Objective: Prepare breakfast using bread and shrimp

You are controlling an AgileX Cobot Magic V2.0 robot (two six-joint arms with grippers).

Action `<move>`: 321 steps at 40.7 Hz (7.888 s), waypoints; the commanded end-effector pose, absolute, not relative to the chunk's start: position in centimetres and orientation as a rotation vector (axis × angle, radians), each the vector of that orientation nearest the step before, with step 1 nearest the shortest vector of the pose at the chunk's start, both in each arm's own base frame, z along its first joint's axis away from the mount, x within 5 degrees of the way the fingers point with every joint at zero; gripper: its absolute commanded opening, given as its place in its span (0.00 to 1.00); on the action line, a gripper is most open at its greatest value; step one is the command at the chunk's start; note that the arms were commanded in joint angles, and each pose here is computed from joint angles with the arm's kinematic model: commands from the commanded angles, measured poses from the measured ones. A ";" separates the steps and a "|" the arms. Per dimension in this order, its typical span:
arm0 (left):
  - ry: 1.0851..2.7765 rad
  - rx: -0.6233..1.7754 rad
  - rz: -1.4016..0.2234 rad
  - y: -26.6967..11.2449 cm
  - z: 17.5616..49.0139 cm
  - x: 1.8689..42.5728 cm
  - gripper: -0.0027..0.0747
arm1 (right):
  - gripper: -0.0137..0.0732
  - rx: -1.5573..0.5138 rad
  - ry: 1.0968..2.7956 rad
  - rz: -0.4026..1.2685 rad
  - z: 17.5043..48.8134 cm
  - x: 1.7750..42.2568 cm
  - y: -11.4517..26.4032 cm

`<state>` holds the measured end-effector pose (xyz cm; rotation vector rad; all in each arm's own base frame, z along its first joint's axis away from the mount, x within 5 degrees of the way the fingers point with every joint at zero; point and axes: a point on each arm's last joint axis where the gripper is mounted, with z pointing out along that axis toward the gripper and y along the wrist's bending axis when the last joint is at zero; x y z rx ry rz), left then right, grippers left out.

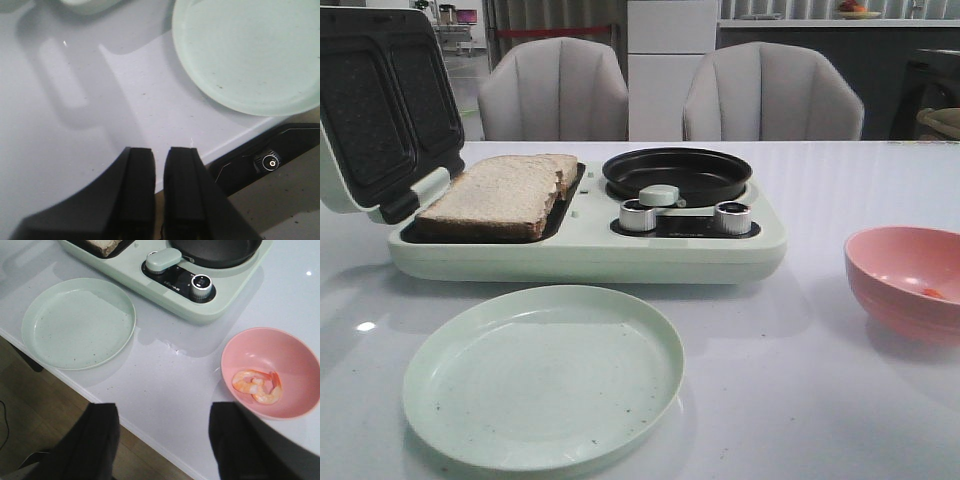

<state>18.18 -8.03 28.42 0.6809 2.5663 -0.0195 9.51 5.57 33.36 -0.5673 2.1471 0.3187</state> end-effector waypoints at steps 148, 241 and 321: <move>1.905 0.737 -0.735 -9.0 30.9 7.5 0.16 | 0.73 -0.524 2.066 0.353 34.6 10.5 6.1; 1.905 0.737 -0.735 -9.0 30.9 7.5 0.16 | 0.21 -0.195 2.444 -0.064 32.6 35.5 4.9; 1.905 0.737 -0.735 -9.0 30.9 7.5 0.16 | 0.21 -0.068 1.422 -1.176 39.3 41.6 21.6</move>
